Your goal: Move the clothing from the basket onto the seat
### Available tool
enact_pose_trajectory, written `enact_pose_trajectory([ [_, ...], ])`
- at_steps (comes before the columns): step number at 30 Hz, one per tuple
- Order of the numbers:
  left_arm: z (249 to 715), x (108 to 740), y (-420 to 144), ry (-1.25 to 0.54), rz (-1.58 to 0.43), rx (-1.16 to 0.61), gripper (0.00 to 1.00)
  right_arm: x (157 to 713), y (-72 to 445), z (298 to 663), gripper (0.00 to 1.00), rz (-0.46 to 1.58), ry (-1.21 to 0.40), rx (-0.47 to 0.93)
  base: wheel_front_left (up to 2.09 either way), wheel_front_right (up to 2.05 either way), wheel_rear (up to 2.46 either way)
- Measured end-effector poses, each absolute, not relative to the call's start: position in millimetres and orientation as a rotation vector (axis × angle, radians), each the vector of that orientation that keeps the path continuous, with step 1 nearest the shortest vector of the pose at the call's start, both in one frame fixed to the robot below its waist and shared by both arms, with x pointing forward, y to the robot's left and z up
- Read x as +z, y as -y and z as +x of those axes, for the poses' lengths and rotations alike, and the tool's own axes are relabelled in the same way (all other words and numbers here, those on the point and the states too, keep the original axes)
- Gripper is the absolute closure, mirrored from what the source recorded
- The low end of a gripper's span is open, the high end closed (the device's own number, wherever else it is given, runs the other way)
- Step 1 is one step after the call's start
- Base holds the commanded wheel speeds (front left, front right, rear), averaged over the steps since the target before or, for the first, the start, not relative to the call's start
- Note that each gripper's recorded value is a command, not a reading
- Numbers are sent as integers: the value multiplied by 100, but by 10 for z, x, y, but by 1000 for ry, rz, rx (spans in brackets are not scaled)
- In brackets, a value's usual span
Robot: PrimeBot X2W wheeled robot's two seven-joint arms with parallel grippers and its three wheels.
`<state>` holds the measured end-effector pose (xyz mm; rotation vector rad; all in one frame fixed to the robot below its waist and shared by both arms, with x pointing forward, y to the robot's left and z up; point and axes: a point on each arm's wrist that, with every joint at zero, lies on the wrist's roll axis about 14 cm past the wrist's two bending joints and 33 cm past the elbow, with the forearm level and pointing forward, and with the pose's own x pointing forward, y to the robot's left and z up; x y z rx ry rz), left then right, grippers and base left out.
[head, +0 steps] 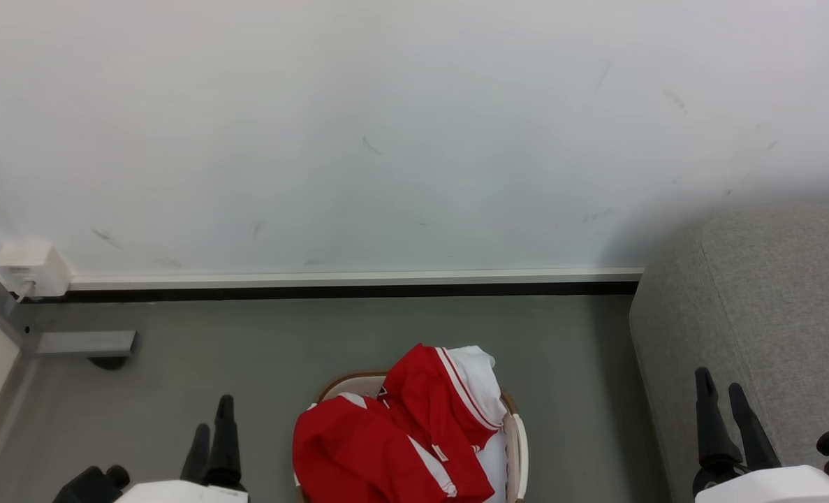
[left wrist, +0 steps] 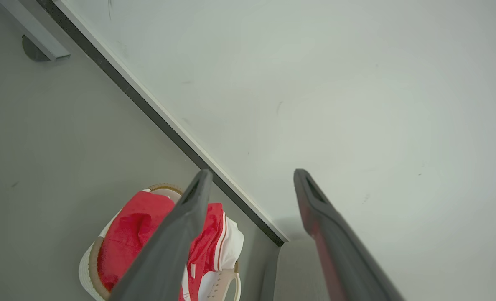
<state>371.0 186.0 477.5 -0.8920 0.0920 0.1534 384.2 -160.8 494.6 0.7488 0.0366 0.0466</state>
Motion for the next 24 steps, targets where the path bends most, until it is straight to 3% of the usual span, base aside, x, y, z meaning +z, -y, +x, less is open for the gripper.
enact_pose_trajectory([
  [24,3674,4814,-1872,-55,-590,147,0,4942,1547,3856,0,494,-18,82,0,0,0],
])
